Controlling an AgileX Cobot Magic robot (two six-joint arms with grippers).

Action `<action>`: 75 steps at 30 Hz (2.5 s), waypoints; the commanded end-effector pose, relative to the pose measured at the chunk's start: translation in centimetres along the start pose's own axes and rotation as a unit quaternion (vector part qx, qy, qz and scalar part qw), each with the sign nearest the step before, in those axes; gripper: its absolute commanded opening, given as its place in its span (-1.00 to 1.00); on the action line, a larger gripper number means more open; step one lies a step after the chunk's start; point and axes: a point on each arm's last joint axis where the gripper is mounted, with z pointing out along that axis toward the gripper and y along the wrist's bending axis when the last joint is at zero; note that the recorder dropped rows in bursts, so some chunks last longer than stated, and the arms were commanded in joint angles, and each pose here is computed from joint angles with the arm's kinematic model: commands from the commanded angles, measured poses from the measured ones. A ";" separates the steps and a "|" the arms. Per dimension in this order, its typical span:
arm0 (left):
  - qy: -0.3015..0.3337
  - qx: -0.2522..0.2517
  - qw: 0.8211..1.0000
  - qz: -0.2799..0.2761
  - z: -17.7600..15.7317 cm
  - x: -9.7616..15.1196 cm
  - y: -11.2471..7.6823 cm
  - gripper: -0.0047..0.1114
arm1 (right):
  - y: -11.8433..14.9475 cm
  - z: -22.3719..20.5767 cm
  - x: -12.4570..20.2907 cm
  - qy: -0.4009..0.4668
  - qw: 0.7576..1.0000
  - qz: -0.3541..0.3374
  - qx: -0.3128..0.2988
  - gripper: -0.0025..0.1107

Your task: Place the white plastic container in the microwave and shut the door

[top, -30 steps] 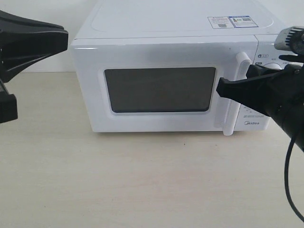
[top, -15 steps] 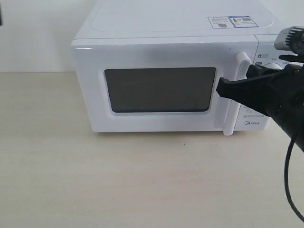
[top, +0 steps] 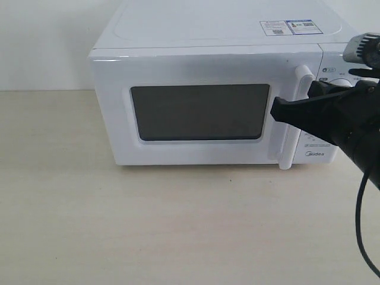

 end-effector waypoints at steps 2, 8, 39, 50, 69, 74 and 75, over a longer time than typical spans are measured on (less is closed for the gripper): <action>0.031 -0.047 0.990 -0.131 -1.3 0.9 0.1 -0.85 | -0.2 -0.1 -0.1 -0.003 1.000 0.000 0.001 -0.96; 0.087 -0.145 0.955 -0.245 -1.1 2.5 0.8 -0.85 | -0.1 -0.1 -0.1 -0.004 1.000 -0.001 -0.001 -0.96; 0.028 -0.288 0.891 -0.349 6.2 16.7 -1.9 -0.85 | -0.1 -0.1 -0.1 -0.004 1.000 0.000 -0.001 -0.96; 0.065 -0.323 0.907 -0.263 6.0 17.5 -1.9 -0.85 | -0.1 -0.1 -0.1 -0.004 1.000 0.000 -0.001 -0.96; 0.183 -0.279 0.903 -0.270 6.0 19.3 -3.2 -0.85 | -0.1 -0.1 -0.1 -0.004 1.000 0.000 -0.001 -0.96; 0.183 -0.279 0.903 -0.270 6.0 19.3 -3.2 -0.85 | -0.1 -0.1 -0.1 -0.004 1.000 0.000 -0.001 -0.96; 0.183 -0.279 0.903 -0.270 6.0 19.3 -3.2 -0.85 | -0.1 -0.1 -0.1 -0.004 1.000 0.000 -0.001 -0.96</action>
